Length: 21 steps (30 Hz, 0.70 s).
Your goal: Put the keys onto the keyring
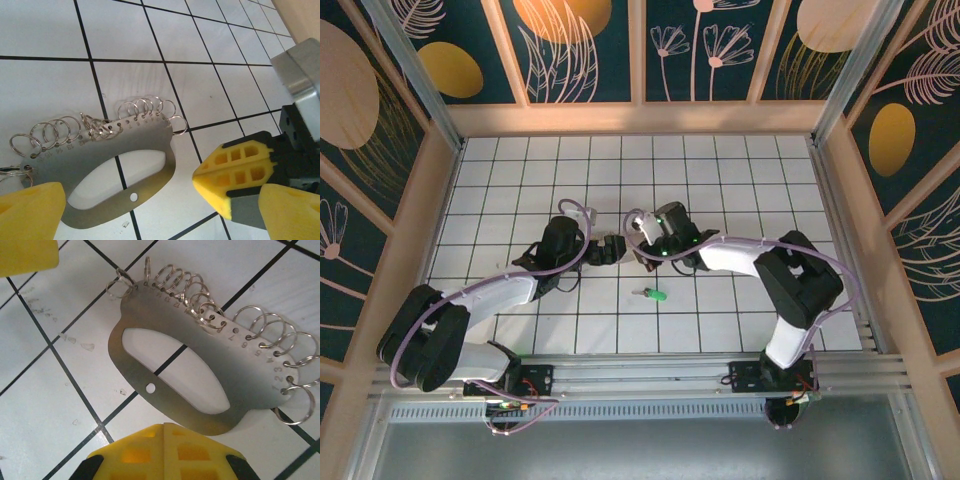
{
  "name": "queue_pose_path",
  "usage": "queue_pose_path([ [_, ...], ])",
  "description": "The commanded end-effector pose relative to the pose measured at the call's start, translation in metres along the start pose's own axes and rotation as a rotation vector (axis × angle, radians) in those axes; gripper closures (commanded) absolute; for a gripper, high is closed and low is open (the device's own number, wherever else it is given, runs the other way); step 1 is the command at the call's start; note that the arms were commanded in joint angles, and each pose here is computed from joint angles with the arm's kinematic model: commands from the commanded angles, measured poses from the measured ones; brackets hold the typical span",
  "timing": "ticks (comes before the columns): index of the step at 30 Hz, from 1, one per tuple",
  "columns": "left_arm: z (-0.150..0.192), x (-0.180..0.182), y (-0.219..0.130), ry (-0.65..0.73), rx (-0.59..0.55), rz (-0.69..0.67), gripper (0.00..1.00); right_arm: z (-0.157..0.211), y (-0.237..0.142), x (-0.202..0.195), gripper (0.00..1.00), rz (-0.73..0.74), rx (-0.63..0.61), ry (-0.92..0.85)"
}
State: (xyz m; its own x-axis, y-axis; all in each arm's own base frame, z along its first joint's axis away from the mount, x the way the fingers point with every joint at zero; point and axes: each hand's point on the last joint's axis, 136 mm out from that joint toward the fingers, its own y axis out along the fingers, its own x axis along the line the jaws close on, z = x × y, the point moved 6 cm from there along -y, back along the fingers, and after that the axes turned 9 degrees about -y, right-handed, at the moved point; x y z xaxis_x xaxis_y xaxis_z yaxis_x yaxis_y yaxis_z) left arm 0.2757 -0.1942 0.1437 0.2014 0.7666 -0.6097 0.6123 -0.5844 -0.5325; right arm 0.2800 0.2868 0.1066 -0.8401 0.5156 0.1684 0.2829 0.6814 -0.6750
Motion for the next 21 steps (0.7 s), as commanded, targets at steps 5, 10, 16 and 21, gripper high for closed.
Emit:
queue_pose_path([
  [5, -0.015, -0.014, -0.005, 0.006, -0.052, 0.038, 0.01, -0.01, -0.029, -0.015, 1.0, -0.006, -0.104, 0.082],
  [10, -0.012, -0.014, 0.0, 0.007, -0.035, 0.047, 0.01, -0.007, -0.04, -0.029, 0.72, 0.037, -0.15, 0.175],
  [16, -0.007, -0.015, 0.011, 0.007, 0.016, 0.071, 0.07, 0.007, -0.056, -0.059, 0.53, 0.176, -0.187, 0.343],
  [21, -0.007, -0.018, 0.023, 0.005, 0.04, 0.064, 0.12, 0.012, -0.064, -0.066, 0.5, 0.176, -0.227, 0.437],
])
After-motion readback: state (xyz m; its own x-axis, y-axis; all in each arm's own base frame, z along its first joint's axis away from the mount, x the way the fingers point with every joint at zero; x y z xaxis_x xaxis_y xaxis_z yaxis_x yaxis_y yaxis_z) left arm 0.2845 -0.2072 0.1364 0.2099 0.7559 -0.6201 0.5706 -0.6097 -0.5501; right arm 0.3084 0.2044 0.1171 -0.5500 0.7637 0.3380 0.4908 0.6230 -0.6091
